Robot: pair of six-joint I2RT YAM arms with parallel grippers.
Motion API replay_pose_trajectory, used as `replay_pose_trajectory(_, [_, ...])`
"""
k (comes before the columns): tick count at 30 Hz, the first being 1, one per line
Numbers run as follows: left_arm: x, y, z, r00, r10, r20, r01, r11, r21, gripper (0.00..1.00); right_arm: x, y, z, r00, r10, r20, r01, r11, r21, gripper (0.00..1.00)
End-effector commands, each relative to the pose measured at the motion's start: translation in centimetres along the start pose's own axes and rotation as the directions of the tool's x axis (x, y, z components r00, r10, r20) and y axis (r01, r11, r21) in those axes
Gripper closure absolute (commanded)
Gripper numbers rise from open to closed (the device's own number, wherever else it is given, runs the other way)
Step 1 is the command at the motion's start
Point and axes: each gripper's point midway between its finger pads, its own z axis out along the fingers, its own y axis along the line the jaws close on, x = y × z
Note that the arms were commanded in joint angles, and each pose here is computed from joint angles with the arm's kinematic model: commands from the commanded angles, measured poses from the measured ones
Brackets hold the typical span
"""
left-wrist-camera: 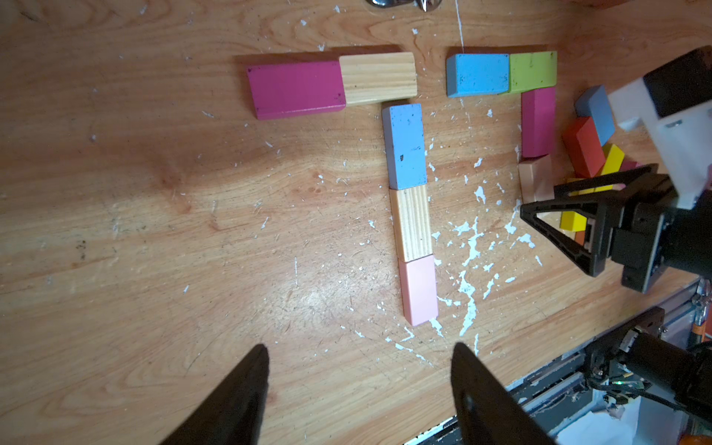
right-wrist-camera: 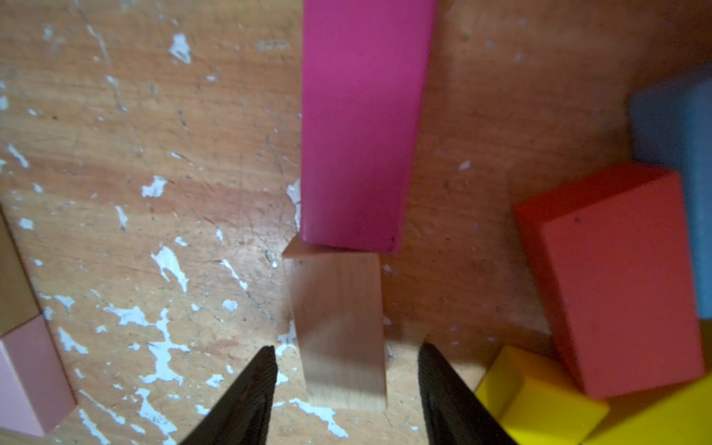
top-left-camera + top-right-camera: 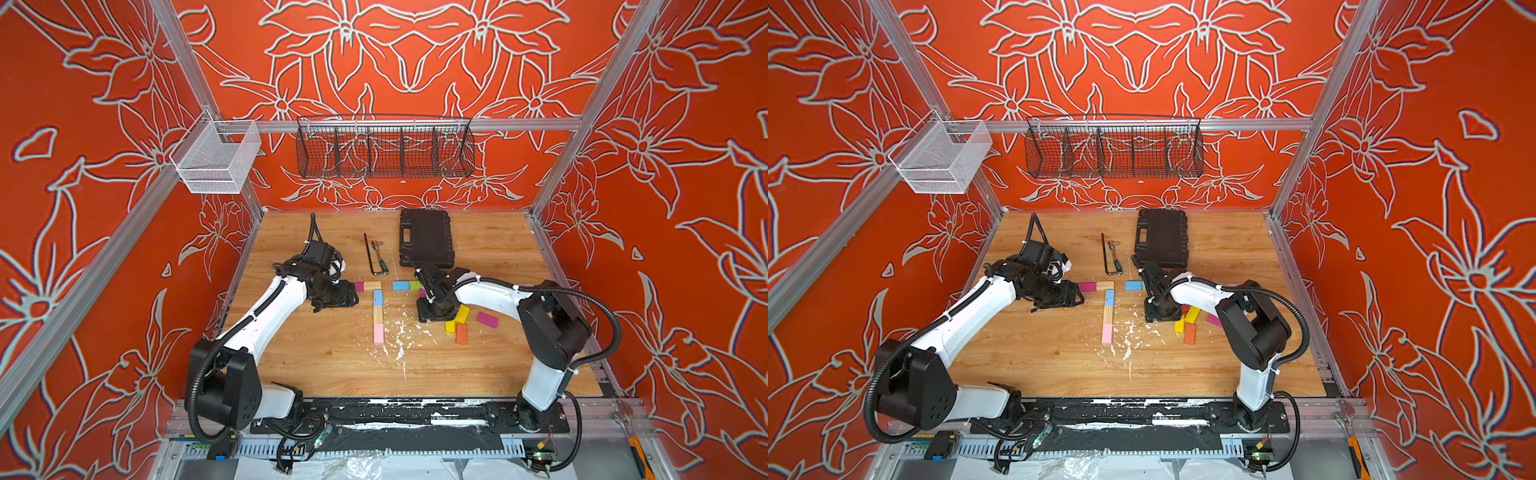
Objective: Assemble the number 7 with building blocks
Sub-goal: Assemble the building block at the center of the board.
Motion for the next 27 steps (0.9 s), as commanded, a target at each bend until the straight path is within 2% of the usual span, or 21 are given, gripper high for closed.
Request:
replay_pose_trajectory(1, [0.2,0.1,-0.1,1.000,-0.001,-0.005,0.001,1.000,0.001,0.28,-0.6,-0.6,0.3,1.000,0.022,0.016,-0.023,0.999,0.027,0.40])
replay_pose_trajectory(22, [0.2,0.1,0.1,1.000,-0.001,-0.011,0.001,1.000,0.004,0.28,-1.0,-1.6,1.1,0.994,0.104,0.026,-0.105,0.994,0.043,0.43])
replay_pose_trajectory(27, [0.2,0.1,0.1,1.000,0.000,-0.011,0.000,1.000,0.003,0.28,-1.1,-1.6,1.2,0.994,0.110,0.024,-0.111,0.993,0.037,0.47])
